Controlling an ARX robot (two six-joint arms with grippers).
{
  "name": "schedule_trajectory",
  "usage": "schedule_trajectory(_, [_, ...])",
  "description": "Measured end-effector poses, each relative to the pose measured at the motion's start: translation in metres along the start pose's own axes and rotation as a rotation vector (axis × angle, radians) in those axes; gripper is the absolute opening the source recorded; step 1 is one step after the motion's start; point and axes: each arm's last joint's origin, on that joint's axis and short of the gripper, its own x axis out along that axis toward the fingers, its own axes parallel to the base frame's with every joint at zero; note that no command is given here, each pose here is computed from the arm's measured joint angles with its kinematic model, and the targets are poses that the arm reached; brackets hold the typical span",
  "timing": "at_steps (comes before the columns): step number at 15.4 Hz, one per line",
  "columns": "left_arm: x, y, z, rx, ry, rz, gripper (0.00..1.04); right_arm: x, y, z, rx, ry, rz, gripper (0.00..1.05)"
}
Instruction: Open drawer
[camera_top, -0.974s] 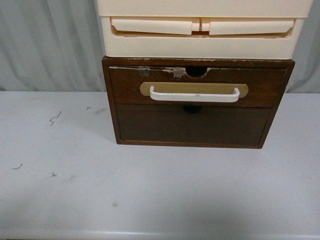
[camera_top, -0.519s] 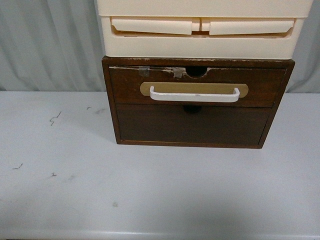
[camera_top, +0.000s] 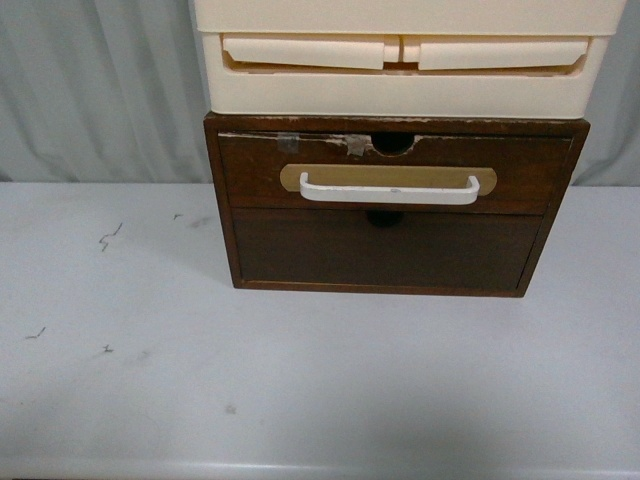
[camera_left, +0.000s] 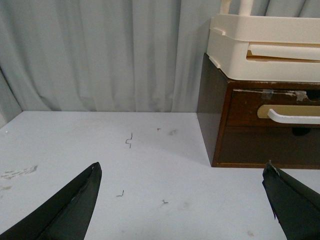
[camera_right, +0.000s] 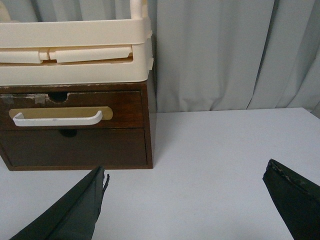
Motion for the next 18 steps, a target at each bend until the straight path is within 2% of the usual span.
schedule_trajectory(3, [0.000, 0.000, 0.000, 0.000, 0.000, 0.000, 0.98, 0.000, 0.000, 0.000, 0.000, 0.000, 0.000, 0.98])
schedule_trajectory(4, [0.000, 0.000, -0.002, 0.002, 0.067, 0.046, 0.98, 0.000, 0.001, -0.002, -0.044, 0.096, -0.041, 0.98])
schedule_trajectory(5, [0.003, -0.003, -0.002, 0.038, 0.238, 0.143, 0.98, 0.005, 0.003, -0.002, -0.127, 0.199, -0.084, 0.98])
schedule_trajectory(6, [0.008, -0.002, 0.000, 0.047, 0.274, 0.195, 0.98, 0.011, 0.003, 0.000, -0.170, 0.234, -0.093, 0.98])
schedule_trajectory(8, [0.018, 0.004, 0.007, -0.006, 0.271, 0.230, 0.98, 0.024, 0.004, 0.013, -0.141, 0.257, -0.056, 0.98])
schedule_trajectory(11, [0.045, 0.005, 0.019, -0.160, 0.280, 0.162, 0.98, 0.050, 0.009, 0.021, 0.052, 0.291, 0.086, 0.98])
schedule_trajectory(13, [0.066, 0.001, 0.017, -0.296, 0.316, 0.100, 0.98, 0.070, 0.012, 0.021, 0.208, 0.306, 0.148, 0.98])
schedule_trajectory(18, [0.128, -0.031, 0.014, -0.689, 0.384, -0.212, 0.98, 0.117, 0.027, 0.007, 0.632, 0.322, 0.290, 0.98])
